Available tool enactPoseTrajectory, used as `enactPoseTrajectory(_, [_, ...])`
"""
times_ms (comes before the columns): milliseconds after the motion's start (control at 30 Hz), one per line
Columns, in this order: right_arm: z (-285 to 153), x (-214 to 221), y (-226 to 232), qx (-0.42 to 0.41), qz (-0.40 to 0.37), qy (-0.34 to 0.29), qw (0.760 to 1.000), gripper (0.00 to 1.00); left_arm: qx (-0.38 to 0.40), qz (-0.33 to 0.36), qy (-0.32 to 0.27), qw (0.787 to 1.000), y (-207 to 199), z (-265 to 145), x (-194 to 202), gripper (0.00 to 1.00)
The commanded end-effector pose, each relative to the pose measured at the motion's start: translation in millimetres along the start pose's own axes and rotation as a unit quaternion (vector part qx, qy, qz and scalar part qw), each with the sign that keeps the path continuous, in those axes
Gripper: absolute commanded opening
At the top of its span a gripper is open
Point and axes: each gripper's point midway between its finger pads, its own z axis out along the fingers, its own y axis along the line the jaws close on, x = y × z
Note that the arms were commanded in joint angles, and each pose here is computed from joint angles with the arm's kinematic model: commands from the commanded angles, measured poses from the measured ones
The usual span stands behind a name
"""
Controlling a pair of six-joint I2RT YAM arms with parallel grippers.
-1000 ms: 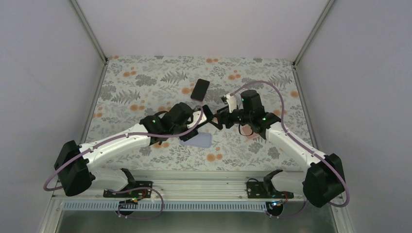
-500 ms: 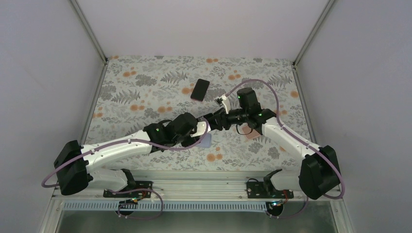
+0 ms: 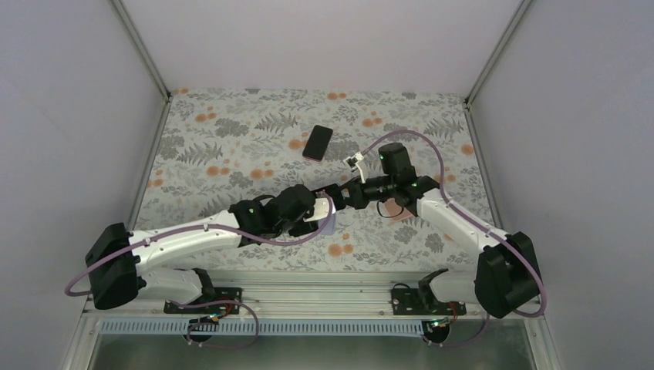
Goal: Put the phone into the phone case
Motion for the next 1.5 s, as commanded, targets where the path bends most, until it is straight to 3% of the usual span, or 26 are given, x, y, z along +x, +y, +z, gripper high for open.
enactPoseTrajectory(0, [-8,-4,16,-0.015,-0.034,-0.021,0.999,0.04,-0.029,-0.045,-0.035,0.998,19,-18,-17,0.73])
enactPoseTrajectory(100, [-11,-5,9,0.007,-0.009,-0.045,0.999,0.04,-0.033,-0.077,-0.031,0.996,24,-26,-16,0.82])
enactPoseTrajectory(500, [-13,11,-17,0.052,0.074,-0.102,0.991,0.04,-0.037,-0.26,-0.05,0.964,23,-39,-5,1.0])
enactPoseTrajectory(733, [-5,19,-29,0.052,0.119,-0.129,0.983,0.04,-0.041,-0.38,-0.086,0.92,22,-36,10,1.0])
enactPoseTrajectory(1033, [11,27,-40,0.048,0.183,-0.127,0.974,0.04,0.006,-0.502,-0.072,0.862,34,-13,49,1.0])
enactPoseTrajectory(1467, [36,35,-58,0.043,0.229,-0.111,0.966,0.04,0.09,-0.587,-0.035,0.804,22,30,88,1.0])
